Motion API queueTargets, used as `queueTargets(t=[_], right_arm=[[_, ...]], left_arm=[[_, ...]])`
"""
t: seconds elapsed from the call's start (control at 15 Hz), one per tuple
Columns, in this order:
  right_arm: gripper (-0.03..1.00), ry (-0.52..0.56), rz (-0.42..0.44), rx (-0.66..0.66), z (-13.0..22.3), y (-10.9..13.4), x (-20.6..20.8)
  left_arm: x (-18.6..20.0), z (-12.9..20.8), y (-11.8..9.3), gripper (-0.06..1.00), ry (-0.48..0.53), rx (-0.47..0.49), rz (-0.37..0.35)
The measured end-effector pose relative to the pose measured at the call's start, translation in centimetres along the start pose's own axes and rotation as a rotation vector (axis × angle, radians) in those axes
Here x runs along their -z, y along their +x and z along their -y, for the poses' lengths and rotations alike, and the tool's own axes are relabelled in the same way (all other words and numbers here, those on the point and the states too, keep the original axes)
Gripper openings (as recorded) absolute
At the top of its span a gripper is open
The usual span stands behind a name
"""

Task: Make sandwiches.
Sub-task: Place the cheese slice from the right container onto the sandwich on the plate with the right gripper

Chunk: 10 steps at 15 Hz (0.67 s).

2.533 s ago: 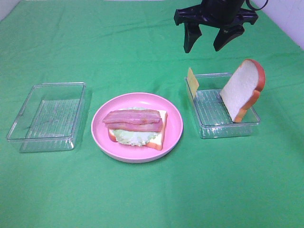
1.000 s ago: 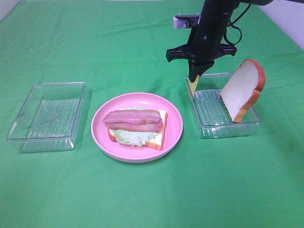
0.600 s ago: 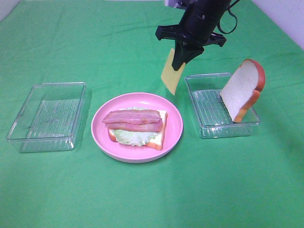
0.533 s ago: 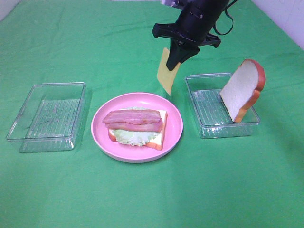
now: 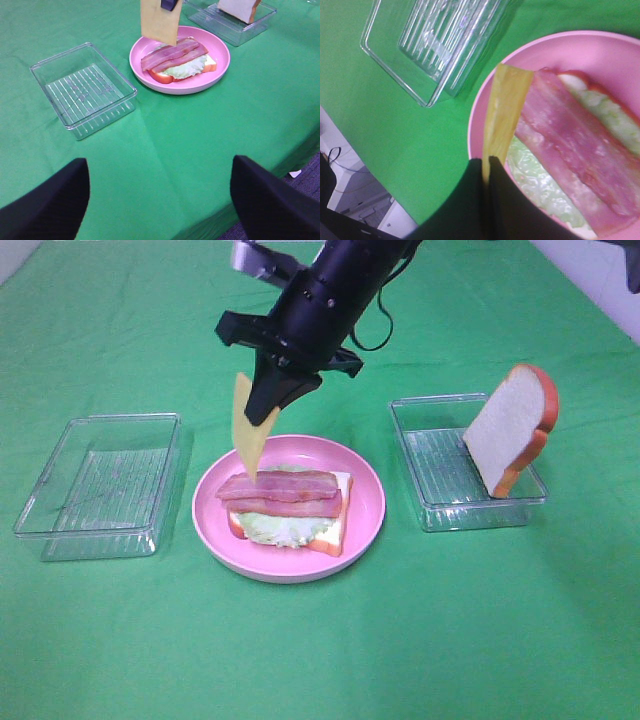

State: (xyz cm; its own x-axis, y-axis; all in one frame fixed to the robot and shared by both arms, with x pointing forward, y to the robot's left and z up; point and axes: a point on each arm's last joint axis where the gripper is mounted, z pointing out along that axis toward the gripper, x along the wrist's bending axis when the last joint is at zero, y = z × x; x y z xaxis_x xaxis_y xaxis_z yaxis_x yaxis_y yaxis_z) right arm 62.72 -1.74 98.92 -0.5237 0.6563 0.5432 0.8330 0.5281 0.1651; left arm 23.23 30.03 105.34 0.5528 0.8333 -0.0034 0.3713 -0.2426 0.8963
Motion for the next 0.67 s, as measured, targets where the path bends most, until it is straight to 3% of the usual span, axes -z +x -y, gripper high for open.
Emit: queueTargets(t=[0.2,0.4,0.67], right_arm=[[0.0,0.06,0.003,-0.012,0.2,-0.1,-2.8],[0.0,0.113,0.145,-0.08,0.5,-2.3,-4.0],[0.0,0.125,0.234,-0.118,0.7,-3.1,-4.0]], left_arm=[[0.0,0.0,0.0,0.74,0.0,0.0,0.0],[0.0,0.0,0.0,0.74,0.0,0.0,0.0],[0.0,0.0,0.0,0.74,0.0,0.0,0.0]])
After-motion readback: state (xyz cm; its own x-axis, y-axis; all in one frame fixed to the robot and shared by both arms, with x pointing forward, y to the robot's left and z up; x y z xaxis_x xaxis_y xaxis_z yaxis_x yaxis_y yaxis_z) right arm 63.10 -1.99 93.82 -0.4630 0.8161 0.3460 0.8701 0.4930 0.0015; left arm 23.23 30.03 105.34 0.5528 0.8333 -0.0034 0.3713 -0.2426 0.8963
